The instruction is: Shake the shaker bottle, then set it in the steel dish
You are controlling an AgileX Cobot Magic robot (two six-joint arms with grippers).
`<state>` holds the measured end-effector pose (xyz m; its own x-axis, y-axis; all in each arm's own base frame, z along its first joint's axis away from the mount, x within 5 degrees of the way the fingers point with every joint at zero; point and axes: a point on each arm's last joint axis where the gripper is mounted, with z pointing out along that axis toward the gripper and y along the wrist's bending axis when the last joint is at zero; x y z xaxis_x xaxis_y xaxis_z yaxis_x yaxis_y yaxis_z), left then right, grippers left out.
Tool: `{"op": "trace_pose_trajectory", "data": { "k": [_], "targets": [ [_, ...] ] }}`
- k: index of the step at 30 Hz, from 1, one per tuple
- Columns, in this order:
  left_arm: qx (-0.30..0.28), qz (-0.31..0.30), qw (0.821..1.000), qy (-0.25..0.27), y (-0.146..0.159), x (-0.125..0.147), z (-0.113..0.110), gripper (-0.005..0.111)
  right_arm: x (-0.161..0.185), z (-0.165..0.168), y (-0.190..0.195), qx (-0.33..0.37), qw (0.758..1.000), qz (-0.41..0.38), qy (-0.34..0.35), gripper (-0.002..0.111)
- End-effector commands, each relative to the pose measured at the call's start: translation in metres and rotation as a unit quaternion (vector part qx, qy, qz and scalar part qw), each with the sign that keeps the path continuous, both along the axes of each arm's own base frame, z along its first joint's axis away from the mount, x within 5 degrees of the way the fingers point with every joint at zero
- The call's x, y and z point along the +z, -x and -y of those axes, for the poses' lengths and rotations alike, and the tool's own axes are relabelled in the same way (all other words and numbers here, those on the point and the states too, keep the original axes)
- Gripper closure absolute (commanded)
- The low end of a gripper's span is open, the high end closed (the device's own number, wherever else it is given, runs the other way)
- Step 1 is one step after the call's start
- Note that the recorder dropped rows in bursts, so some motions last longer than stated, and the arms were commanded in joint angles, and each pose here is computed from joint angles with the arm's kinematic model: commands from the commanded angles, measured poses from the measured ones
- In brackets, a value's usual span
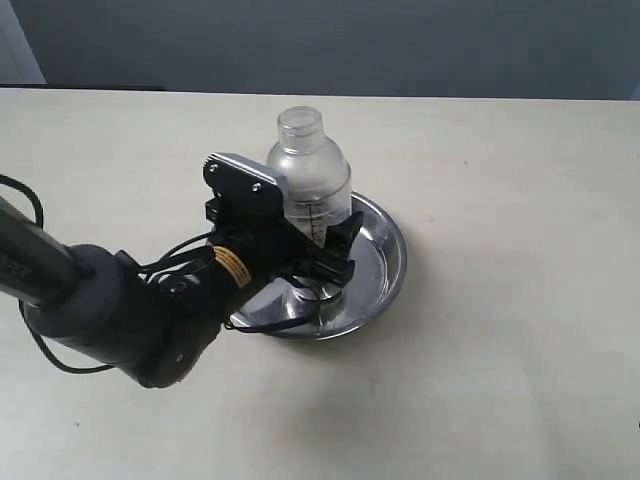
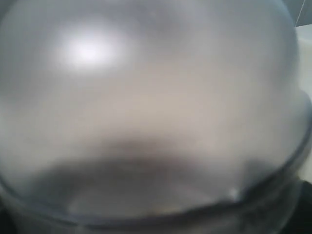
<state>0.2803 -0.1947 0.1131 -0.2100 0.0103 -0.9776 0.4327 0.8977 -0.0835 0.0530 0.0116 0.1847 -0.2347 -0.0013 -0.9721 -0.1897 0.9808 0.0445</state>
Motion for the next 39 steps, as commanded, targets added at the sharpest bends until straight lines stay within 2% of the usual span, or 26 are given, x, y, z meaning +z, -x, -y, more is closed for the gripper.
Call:
{"op": "trace_pose_trajectory", "data": {
  "k": [1,5,13,22,30,34,39],
  "targets": [
    [-0.015,0.023,1.000,-0.009,0.000,0.004,0.002,0.017,0.001,0.000,0.000,-0.001,1.000,0.008,0.001,0.109],
    [-0.017,0.053,0.998,0.004,0.000,0.010,0.003,0.017,0.001,0.000,0.000,-0.001,1.000,0.008,0.001,0.109],
    [-0.017,0.072,0.997,0.009,-0.001,0.014,0.003,0.017,0.001,0.000,0.000,-0.001,1.000,0.008,0.001,0.109],
    [-0.028,0.109,0.994,0.006,0.001,0.032,0.004,0.017,0.001,0.000,0.000,-0.001,1.000,0.008,0.001,0.109],
    [-0.027,0.138,0.990,0.020,0.002,0.055,0.003,0.017,0.001,0.000,0.000,-0.001,1.000,0.008,0.001,0.109],
    [-0.027,0.170,0.985,0.000,0.004,0.068,0.001,0.017,0.001,0.000,0.000,-0.001,1.000,0.008,0.001,0.109],
    [-0.022,0.211,0.977,0.009,0.009,0.097,-0.002,0.017,0.001,0.000,0.000,-0.001,1.000,0.008,0.001,0.109]
  ]
}}
